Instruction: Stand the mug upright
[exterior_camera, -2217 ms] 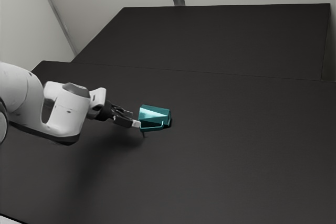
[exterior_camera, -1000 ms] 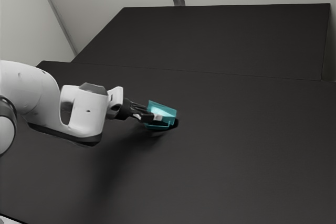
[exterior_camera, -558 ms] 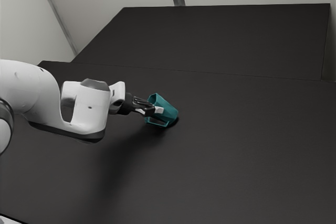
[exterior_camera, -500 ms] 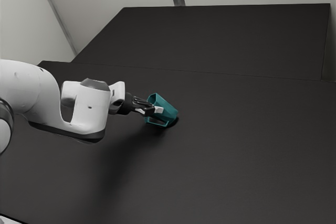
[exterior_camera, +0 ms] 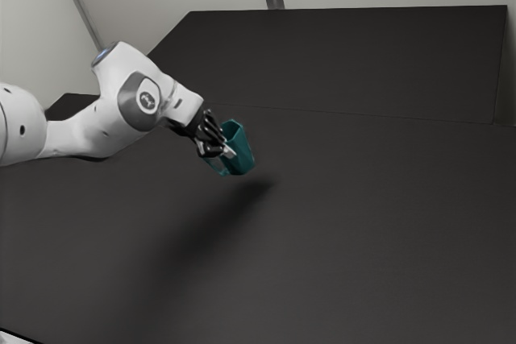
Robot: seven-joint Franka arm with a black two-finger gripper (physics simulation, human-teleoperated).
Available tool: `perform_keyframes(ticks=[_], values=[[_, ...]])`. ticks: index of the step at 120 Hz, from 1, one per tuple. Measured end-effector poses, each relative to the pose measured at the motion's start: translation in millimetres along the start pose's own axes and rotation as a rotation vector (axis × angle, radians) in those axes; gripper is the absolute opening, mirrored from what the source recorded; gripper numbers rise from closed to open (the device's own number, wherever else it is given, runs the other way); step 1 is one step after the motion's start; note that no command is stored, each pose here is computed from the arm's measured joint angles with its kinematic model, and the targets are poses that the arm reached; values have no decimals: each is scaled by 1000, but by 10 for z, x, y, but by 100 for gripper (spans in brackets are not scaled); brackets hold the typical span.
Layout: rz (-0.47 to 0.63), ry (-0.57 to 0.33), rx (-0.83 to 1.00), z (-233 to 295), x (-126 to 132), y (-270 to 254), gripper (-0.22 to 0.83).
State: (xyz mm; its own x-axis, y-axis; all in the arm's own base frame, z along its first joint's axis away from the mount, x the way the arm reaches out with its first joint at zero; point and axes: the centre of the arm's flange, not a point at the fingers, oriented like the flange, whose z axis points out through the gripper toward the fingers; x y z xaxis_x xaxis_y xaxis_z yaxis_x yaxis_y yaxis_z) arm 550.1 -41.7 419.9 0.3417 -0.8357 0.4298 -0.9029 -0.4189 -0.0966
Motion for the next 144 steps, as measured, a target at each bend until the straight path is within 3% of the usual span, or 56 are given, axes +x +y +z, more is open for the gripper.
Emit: perform_keyframes(ticks=[10,25,36,53,108,144], values=[[-23,-108,-28,-56,-92,159,-17],[-169,-236,-25,-90,-482,149,-17],[-272,-289,-6,-112,-634,119,-17],[-391,-332,27,-31,-661,112,-17],[-724,-278,152,141,-608,18,-17],[-868,-209,136,211,-617,482,-17]])
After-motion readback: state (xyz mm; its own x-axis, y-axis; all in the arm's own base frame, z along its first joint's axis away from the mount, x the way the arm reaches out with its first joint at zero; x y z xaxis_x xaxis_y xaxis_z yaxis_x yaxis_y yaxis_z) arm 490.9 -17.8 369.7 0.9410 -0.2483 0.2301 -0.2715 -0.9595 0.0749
